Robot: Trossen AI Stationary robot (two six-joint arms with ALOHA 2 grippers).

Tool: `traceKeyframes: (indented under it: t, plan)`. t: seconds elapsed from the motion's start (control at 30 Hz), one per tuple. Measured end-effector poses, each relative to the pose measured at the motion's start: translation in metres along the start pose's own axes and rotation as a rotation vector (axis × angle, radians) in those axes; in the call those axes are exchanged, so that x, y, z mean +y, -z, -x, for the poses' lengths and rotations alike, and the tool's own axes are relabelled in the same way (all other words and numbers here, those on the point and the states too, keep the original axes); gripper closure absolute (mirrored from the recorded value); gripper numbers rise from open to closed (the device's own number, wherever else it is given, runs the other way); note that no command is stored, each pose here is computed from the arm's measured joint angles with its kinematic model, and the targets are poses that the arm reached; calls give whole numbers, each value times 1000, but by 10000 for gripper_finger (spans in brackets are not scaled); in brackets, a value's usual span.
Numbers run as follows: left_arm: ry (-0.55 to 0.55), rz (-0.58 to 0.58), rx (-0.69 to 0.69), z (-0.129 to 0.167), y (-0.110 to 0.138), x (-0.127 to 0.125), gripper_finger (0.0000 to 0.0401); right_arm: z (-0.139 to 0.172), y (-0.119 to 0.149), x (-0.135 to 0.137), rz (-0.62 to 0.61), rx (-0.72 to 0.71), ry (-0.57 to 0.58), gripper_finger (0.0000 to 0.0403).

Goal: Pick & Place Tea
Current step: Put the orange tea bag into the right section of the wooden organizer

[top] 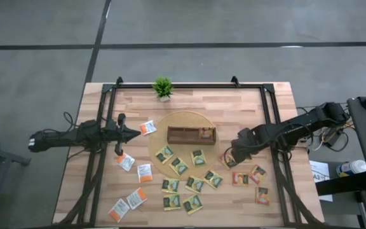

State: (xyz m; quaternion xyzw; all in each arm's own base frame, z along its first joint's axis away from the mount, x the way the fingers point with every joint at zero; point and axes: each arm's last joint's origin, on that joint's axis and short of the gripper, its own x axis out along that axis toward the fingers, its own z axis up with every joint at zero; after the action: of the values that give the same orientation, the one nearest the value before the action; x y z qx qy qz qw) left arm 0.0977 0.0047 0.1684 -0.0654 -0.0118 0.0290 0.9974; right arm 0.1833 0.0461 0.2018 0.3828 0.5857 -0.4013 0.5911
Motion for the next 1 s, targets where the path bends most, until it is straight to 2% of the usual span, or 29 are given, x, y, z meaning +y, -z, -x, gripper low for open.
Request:
traceKeyframes:
  t: [0.33, 0.63, 0.83, 1.0]
  plan:
    - [0, 0, 0, 0, 0, 0, 401, -26, 4, -8, -84, -16, -37, 204]
    - [0, 0, 0, 0, 0, 0, 401, -42, 7, -25, -162, -10, -20, 204]
    - [0, 0, 0, 0, 0, 0, 401, -52, 7, -22, -186, -10, -96, 204]
    - [0, 0, 0, 0, 0, 0, 401, -56, 7, -24, -198, -9, -96, 204]
